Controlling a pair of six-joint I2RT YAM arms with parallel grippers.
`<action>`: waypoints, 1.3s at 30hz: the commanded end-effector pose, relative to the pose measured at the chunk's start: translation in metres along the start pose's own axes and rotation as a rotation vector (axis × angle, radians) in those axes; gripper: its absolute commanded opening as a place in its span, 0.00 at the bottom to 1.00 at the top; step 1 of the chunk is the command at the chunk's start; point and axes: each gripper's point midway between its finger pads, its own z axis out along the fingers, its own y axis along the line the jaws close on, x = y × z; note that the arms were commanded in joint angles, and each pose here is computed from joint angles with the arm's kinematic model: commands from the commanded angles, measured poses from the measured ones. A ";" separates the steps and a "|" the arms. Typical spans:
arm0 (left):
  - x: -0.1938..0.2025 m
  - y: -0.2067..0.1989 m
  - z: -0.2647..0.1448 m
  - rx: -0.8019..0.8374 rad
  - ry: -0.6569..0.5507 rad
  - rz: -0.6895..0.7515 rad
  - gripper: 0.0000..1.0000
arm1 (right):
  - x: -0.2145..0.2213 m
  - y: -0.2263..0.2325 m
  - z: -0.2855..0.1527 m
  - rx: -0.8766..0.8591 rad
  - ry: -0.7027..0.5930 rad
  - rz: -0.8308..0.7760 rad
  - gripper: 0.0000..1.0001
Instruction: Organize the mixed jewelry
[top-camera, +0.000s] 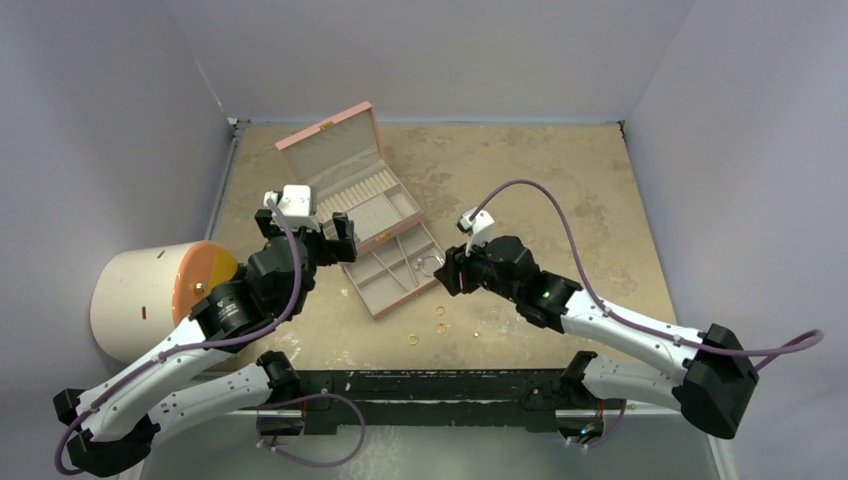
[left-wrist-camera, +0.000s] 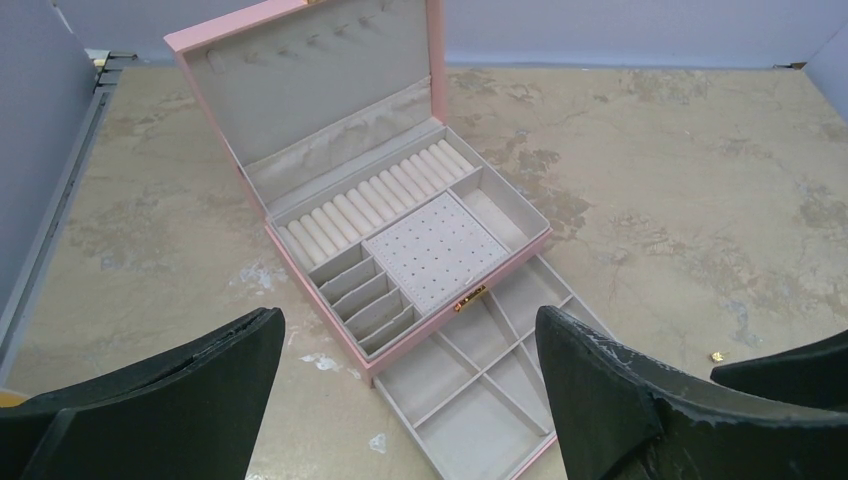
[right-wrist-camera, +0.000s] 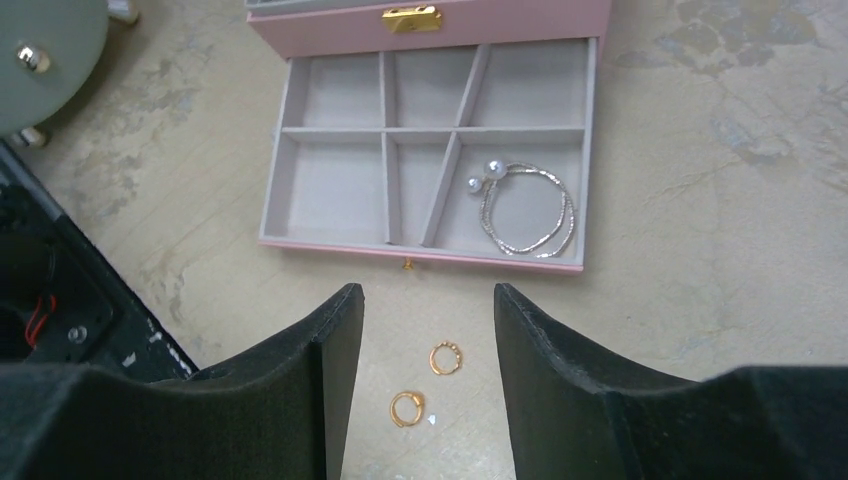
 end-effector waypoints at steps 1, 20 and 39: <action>-0.011 -0.001 0.001 -0.001 -0.032 -0.026 0.96 | 0.006 0.010 0.001 -0.092 -0.032 -0.065 0.54; -0.014 0.001 -0.002 0.005 -0.040 -0.032 0.96 | 0.066 0.014 0.050 0.003 -0.047 -0.059 0.49; -0.015 0.002 -0.003 0.006 -0.045 -0.034 0.96 | 0.084 0.026 0.083 0.009 -0.028 -0.035 0.45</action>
